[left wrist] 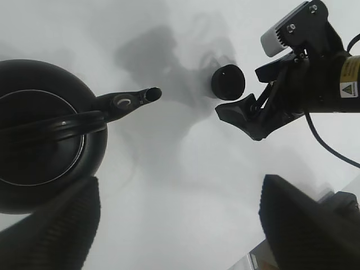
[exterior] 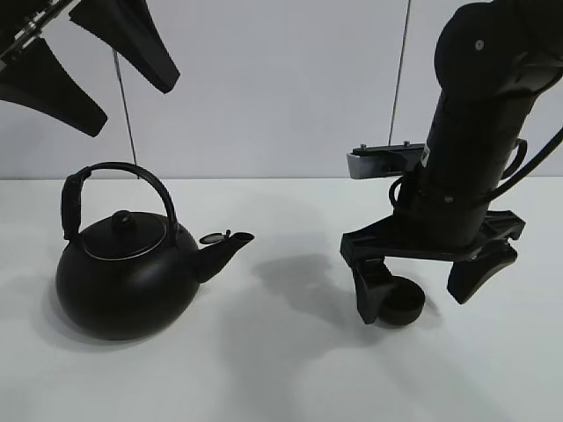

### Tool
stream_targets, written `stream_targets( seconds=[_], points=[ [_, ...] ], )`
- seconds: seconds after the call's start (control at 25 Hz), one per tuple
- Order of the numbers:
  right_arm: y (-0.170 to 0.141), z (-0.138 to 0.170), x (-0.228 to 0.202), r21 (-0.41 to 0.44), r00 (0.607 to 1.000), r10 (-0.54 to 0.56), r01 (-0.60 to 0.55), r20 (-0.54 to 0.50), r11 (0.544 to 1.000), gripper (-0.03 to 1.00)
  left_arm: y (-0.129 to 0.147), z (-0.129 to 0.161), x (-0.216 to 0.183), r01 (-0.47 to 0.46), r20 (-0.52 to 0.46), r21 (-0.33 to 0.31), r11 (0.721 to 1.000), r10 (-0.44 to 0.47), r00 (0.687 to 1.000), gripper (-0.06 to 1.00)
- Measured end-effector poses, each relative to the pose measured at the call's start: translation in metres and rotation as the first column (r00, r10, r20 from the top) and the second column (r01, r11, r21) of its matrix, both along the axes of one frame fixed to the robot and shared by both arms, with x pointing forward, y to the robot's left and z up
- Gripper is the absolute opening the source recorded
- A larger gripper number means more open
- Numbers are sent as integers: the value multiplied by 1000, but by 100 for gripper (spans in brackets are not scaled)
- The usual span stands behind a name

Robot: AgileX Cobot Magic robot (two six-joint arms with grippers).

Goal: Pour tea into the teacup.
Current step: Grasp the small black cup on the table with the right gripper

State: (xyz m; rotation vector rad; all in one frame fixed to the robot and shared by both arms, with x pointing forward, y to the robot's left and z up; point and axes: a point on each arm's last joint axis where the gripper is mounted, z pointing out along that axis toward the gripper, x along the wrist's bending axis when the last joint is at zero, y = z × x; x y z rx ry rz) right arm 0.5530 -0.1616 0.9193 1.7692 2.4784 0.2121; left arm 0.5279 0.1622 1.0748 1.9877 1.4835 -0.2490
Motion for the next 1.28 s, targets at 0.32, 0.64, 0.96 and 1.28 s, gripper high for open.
stream_targets(
  seconds=[0.32, 0.64, 0.96, 1.28],
  points=[
    [4, -1, 10, 5, 997, -71, 71, -1, 997, 69, 0, 0, 0, 0, 1, 2, 1000, 0, 1000, 56],
    [5, 7, 15, -1, 994, -110, 110, -6, 994, 68, 0, 0, 0, 0, 1, 2, 1000, 0, 1000, 56],
    [5, -2, 15, -13, 992, -121, 121, -30, 993, 68, 0, 0, 0, 0, 1, 2, 1000, 0, 1000, 56],
    [6, -13, 16, -27, 990, -126, 125, -56, 992, 64, 0, 0, 0, 0, 0, 1, 1000, 0, 1000, 56]
  ],
)
